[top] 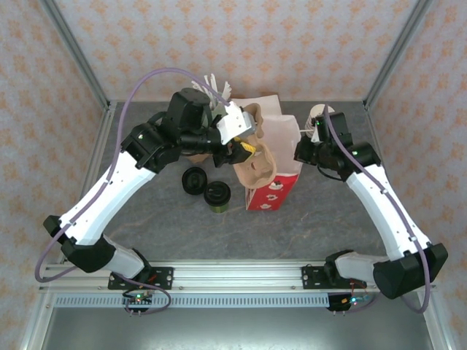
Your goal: Pack the takeout coffee
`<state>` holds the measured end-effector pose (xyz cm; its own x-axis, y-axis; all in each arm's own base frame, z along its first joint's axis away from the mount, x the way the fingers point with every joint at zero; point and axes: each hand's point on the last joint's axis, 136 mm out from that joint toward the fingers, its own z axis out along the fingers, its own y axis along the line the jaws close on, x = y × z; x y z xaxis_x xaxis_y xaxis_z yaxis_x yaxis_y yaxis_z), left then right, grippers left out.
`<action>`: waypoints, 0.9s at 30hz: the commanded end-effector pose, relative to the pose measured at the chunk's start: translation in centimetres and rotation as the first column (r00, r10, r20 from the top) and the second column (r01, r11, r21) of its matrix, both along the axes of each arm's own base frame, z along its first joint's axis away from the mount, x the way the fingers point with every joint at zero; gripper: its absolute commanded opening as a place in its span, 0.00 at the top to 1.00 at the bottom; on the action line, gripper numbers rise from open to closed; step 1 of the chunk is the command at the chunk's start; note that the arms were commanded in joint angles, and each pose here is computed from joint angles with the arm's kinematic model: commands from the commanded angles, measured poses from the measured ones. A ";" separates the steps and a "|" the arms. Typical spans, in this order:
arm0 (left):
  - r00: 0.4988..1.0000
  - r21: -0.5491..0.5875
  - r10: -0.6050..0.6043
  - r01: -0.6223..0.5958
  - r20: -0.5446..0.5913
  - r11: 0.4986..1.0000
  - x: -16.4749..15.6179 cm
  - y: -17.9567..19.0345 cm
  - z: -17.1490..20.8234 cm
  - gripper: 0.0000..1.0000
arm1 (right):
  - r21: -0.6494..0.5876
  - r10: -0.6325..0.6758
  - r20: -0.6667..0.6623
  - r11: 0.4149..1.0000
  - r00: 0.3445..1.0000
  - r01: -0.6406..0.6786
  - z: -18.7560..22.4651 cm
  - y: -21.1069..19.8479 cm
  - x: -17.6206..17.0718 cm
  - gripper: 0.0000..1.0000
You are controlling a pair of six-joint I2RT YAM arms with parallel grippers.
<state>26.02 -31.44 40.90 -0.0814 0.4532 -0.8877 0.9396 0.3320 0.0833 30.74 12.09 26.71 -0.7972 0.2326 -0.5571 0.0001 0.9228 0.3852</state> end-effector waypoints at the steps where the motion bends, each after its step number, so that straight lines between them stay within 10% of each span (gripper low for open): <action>1: 0.998 -0.063 -0.006 0.002 -0.059 0.998 -0.1 -1.2 1.3 0.63 | -0.006 0.109 -0.006 0.994 0.994 -0.109 1.5 0.8 -2.3 0.98; 27: 0.884 0.034 -0.027 0.049 -0.467 0.998 -1.4 -4.0 -4.2 0.61 | -0.131 0.360 0.052 0.927 0.931 -0.351 2.8 3.0 -5.6 0.99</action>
<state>25.93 -35.21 36.40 -0.4266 0.4976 -0.7553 0.8981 0.3314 -0.2890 25.86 14.83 28.33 -0.7998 -0.0939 -0.5928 -0.3080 0.9120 0.2711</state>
